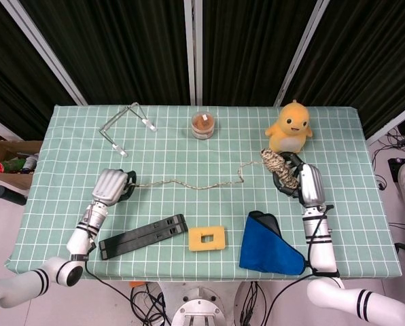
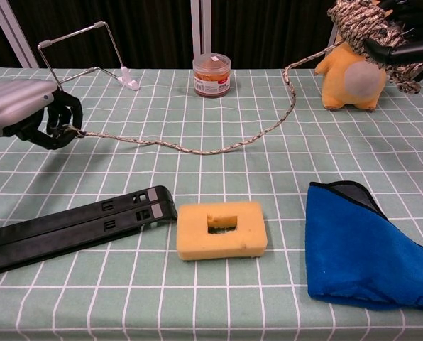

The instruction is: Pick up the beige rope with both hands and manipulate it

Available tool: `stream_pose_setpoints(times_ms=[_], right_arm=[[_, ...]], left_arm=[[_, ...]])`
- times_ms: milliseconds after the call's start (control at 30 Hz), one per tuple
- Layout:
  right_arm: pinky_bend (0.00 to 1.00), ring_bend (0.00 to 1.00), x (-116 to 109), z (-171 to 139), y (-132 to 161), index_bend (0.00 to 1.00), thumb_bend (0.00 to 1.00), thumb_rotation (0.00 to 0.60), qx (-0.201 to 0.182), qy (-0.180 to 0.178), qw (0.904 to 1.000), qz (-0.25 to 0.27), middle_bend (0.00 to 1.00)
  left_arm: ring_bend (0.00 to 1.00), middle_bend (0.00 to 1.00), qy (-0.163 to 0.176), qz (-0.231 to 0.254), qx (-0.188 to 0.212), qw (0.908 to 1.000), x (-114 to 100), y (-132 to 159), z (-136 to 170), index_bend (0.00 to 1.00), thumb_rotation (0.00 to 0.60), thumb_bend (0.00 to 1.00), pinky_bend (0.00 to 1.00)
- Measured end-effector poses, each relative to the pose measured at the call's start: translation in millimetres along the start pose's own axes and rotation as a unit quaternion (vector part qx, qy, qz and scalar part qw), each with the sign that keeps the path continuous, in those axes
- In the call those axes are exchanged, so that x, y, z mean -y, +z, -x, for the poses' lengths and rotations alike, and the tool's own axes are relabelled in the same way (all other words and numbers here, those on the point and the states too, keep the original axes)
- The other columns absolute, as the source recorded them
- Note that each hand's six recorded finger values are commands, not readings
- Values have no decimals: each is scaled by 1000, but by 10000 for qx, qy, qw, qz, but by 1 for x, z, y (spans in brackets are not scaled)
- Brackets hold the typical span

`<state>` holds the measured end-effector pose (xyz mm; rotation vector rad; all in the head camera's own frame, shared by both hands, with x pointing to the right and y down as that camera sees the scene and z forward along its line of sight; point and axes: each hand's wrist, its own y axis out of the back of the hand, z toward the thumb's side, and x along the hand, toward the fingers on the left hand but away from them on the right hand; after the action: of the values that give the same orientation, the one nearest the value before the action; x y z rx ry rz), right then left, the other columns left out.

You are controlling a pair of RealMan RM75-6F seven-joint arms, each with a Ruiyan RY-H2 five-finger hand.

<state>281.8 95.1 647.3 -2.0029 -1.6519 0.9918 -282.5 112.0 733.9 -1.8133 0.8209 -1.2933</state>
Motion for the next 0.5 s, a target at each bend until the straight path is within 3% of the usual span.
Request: stream_pose_setpoints(times_ms=[267, 500], right_arm=[[756, 611, 2, -1, 0, 868, 604, 600, -25, 71, 10000, 39, 684], [756, 611, 10, 1, 13, 868, 605, 600, -316, 169, 9992, 198, 684]], left_arm=[[712, 791, 322, 413, 94, 9986, -12, 5, 2, 804, 600, 471, 805], [733, 813, 851, 1184, 264, 9890, -40, 15, 5, 822, 600, 471, 827]])
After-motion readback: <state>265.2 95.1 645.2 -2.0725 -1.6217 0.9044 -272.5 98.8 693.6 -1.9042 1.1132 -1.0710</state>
